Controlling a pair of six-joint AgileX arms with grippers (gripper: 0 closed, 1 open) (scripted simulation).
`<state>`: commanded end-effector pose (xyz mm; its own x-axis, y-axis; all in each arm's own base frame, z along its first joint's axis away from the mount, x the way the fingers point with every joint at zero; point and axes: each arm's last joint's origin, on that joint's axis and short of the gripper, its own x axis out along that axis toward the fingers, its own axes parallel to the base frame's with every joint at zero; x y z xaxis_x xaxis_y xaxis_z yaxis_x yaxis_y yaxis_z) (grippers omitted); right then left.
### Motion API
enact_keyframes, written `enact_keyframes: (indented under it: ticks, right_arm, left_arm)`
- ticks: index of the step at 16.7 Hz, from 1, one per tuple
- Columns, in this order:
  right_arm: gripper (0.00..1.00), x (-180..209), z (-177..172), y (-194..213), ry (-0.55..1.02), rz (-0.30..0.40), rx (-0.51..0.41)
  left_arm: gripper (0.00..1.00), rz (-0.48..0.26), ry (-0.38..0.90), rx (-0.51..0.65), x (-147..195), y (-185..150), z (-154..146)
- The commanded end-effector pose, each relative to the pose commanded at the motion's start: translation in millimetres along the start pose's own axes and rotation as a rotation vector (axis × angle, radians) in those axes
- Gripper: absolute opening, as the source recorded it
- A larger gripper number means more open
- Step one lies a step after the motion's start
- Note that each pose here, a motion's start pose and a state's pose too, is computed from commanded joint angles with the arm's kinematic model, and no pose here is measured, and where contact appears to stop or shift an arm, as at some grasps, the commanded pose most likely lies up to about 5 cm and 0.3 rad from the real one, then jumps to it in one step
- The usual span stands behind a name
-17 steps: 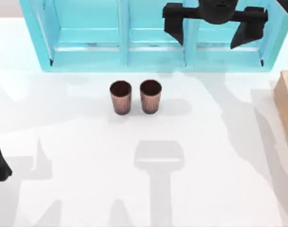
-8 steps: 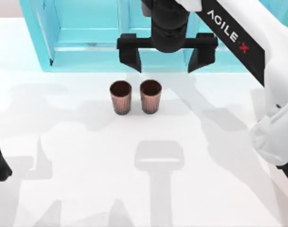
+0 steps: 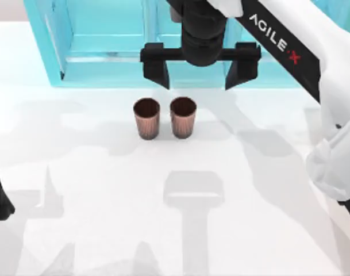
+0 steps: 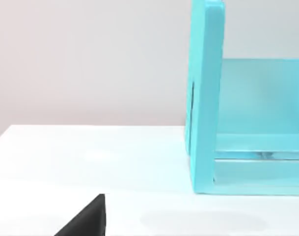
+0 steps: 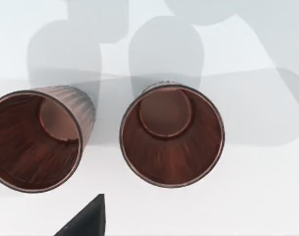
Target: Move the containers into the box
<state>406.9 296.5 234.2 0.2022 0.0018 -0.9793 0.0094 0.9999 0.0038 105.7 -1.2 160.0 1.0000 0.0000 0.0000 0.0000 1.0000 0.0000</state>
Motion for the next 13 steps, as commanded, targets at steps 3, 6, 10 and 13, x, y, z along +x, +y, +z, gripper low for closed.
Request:
enact_keyframes:
  ticks: [3, 6, 10, 13]
  right_arm:
    - [1.0, 25.2, 3.1, 2.1, 0.002, -0.002, 0.0]
    - [1.0, 57.7, 1.4, 2.0, 0.013, -0.01, -0.001]
    - [1.0, 86.0, -2.6, -0.2, 0.007, -0.005, 0.0]
    - [1.0, 88.7, -3.2, -0.7, 0.005, -0.004, 0.0]
  left_arm:
    - [1.0, 0.0, 0.0, 0.0, 0.0, 0.0, 0.0]
    - [1.0, 0.0, 0.0, 0.0, 0.0, 0.0, 0.0]
    - [1.0, 0.0, 0.0, 0.0, 0.0, 0.0, 0.0]
    - [1.0, 0.0, 0.0, 0.0, 0.0, 0.0, 0.0]
